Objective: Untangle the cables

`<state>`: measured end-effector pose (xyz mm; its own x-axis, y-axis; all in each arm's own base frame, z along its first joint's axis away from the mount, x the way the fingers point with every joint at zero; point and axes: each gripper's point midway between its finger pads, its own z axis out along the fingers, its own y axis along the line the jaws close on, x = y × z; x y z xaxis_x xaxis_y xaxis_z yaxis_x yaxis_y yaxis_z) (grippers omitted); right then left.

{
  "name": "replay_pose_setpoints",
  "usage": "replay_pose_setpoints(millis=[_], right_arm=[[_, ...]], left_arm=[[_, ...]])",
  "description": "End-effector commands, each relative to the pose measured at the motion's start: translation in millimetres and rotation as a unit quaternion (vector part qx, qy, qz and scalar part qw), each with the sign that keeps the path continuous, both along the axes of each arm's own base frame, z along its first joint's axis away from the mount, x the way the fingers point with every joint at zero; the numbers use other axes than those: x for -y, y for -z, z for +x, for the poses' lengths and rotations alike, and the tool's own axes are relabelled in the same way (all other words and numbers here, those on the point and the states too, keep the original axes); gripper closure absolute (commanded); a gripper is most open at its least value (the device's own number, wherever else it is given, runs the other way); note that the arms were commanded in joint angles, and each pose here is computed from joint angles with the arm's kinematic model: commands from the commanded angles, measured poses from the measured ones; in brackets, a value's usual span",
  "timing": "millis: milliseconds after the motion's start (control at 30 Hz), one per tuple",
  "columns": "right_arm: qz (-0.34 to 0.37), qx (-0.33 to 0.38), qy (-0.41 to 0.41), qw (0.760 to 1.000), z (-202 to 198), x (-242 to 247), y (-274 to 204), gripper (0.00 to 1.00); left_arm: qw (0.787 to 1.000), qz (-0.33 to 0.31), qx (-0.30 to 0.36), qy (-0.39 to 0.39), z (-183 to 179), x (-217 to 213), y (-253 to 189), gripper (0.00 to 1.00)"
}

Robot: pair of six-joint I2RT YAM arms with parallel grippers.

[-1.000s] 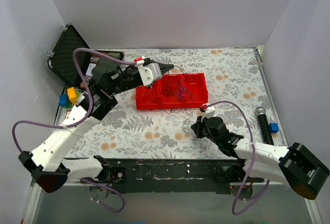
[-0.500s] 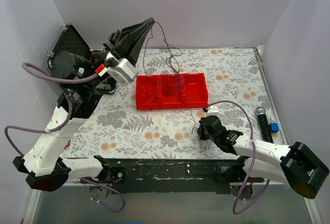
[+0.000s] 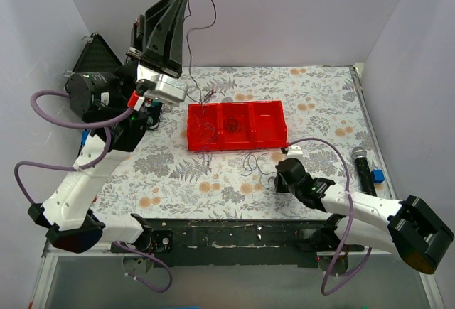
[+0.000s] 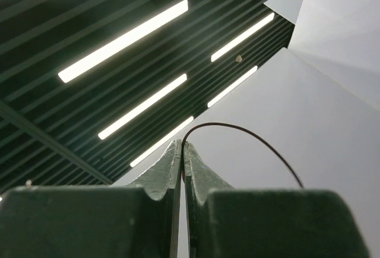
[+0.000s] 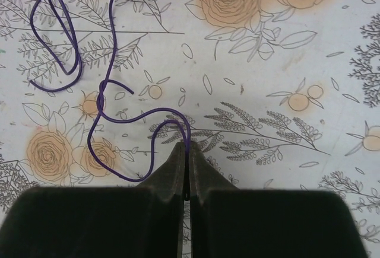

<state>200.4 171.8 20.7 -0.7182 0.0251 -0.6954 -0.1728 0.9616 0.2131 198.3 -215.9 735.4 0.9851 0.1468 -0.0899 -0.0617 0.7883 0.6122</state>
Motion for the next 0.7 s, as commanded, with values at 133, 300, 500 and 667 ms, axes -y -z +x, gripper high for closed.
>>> replay_pose_setpoints(millis=[133, 300, 500, 667], right_arm=[[-0.004, 0.039, 0.011, 0.999, 3, 14, -28, 0.99], [0.056, 0.137, -0.041, 0.988, 19, -10, -91, 0.9], [0.135, 0.251, -0.12, 0.951, 22, -41, -180, 0.31], [0.182, 0.288, -0.18, 0.923, 16, -66, -228, 0.15]], left_arm=[[1.0, 0.013, -0.027, -0.004, 2, -1, 25, 0.99], [0.998, 0.047, -0.037, 0.013, 3, 11, 43, 0.98], [0.992, 0.097, -0.063, 0.039, 4, 28, 73, 0.98], [0.989, 0.116, -0.074, 0.053, 4, 36, 88, 0.97]])
